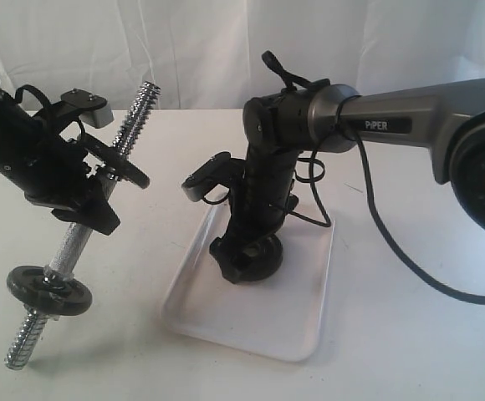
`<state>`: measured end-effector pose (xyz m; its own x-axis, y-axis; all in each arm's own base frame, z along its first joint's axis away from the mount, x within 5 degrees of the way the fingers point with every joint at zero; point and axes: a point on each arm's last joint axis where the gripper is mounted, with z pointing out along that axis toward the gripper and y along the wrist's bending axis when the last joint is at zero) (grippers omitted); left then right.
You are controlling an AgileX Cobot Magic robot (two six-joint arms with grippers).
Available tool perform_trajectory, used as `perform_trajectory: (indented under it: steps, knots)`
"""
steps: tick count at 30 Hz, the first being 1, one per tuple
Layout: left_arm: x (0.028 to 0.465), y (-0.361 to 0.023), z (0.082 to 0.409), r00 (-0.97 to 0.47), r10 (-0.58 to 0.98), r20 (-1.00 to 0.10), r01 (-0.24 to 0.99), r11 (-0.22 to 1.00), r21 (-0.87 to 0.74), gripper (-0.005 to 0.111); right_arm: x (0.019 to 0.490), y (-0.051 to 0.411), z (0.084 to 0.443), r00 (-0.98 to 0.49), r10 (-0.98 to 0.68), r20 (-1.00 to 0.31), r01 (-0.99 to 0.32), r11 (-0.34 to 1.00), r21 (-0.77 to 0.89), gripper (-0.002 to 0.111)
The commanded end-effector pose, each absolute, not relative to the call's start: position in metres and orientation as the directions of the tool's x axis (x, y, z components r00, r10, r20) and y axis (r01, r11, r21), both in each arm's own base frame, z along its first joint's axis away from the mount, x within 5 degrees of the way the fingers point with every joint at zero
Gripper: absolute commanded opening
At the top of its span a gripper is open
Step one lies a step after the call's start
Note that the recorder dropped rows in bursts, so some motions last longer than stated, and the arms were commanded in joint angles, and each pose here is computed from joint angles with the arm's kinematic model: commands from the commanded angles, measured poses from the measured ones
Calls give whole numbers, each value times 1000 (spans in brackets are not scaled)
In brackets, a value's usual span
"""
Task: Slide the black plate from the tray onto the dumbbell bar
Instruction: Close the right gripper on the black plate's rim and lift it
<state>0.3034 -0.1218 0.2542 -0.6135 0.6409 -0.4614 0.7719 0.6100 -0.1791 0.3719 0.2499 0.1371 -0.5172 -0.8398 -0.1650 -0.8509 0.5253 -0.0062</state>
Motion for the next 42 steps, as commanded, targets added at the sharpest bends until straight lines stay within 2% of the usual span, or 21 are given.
perform_trajectory:
  steps: [1,7,10,13,17,20,21,27,34,42]
  knots:
    - [297,-128,286,-612,548,-570,758,613,-225,0,368,251,116,-519,-848,-105,-853,522,3,105]
    - [297,-128,286,-612,548,-570,758,613,-225,0,363,258,114,-497,-863,-96,-866,499,-2,102]
    - [297,-128,286,-612,548,-570,758,613,-225,0,362,259,114,-519,-850,-89,-854,521,2,91]
    - [297,-128,286,-612,548,-570,758,613,-225,0,361,258,114,-538,-840,-73,-842,539,11,69]
    - [297,-128,286,-613,548,-569,758,612,-226,0,359,257,114,-553,-831,-56,-833,553,23,27]
    - [297,-128,286,-613,549,-568,758,611,-227,0,359,257,114,-604,-796,-48,-797,603,28,3]
    - [297,-128,286,-613,549,-568,758,611,-227,0,358,256,114,-618,-785,-45,-786,618,30,0]
    - [296,-128,286,-611,555,-564,761,607,-227,0,356,254,123,-648,-761,-30,-762,647,41,0]
    - [296,-128,286,-610,557,-564,763,606,-226,0,353,236,164,-703,-711,-23,-703,690,170,0]
    - [293,-128,283,-598,582,-551,780,580,-234,0,357,212,210,-730,-669,-136,-675,677,295,0]
